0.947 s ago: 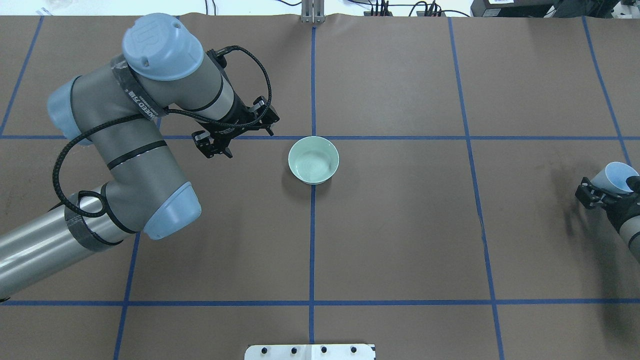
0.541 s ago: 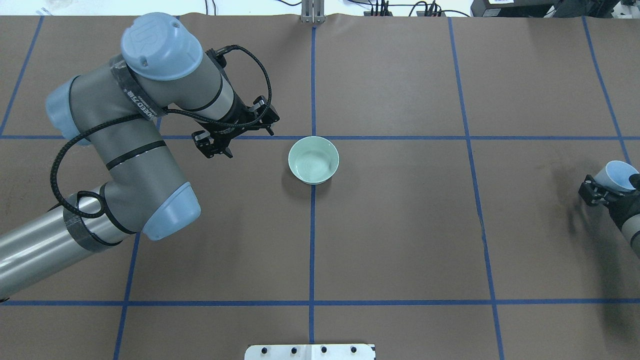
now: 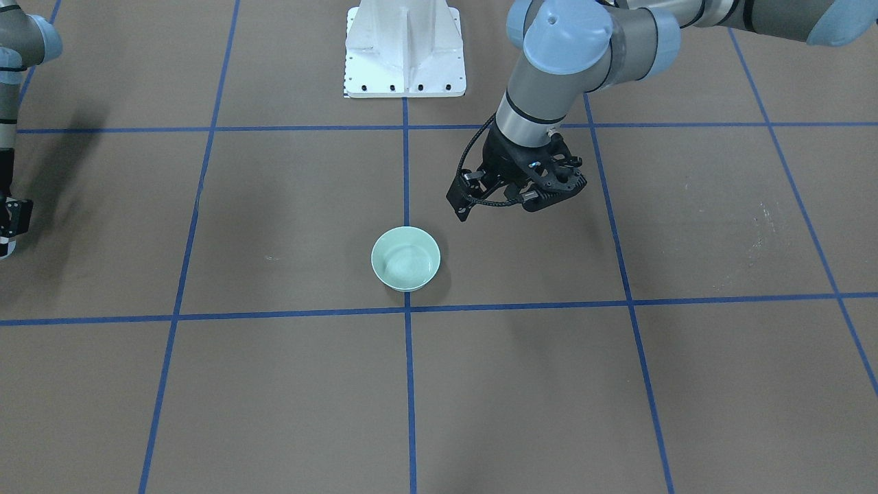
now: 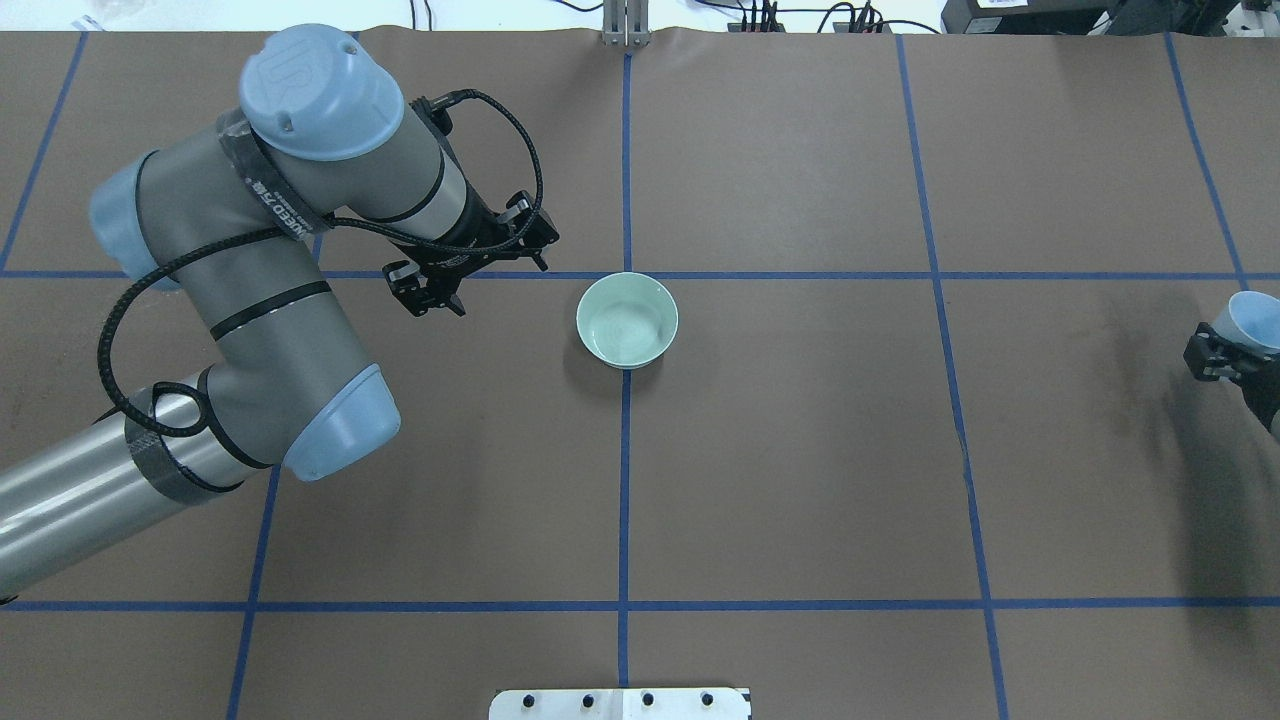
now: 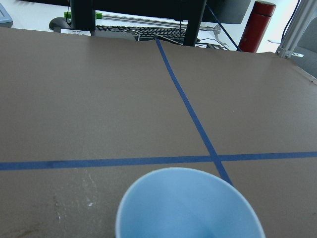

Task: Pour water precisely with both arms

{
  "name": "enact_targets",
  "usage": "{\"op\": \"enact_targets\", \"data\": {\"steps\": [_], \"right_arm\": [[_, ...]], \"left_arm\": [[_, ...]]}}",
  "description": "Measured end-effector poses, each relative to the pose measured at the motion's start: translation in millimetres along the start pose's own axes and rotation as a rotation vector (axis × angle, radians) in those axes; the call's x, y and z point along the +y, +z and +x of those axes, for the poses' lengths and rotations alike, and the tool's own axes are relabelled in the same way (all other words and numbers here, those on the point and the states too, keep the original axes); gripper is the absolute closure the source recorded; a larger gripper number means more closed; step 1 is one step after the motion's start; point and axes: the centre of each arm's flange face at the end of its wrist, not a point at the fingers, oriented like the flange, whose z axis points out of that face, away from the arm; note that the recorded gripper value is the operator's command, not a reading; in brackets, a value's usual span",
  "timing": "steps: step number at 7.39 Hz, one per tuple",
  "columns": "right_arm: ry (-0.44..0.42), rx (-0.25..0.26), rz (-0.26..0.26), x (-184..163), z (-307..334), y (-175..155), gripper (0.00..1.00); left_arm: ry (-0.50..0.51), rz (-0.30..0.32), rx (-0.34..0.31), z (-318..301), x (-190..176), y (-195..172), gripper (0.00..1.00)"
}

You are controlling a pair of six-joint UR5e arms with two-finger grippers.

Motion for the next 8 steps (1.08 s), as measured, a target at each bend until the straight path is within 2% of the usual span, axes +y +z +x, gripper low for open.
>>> {"op": "enact_targets", "data": {"steps": [2,3,4,6,8], "right_arm": [[-0.054,-0.037,0.014,-44,-10,0,1.0],[-0.081,-0.088,0.015,-65,-26,-5,1.0],[-0.136,-0.163,0.014,-88,-48,-14,1.0],[-0.253,-0.297,0.057,-128,-101,-29,1.0],[-0.278,-0.486,0.082,-168,-169,-58,1.0]], "left_arm": [[0.005,0.002,0.003,-3,-1,-2,0.0],[0.008,0.003,0.003,-10,-2,-3,0.0],[0.016,0.004,0.006,-19,-2,-7,0.0],[0.039,0.009,0.006,-31,-4,-11,0.0],[0.05,0.014,0.008,-38,-8,-15,0.0]]}}
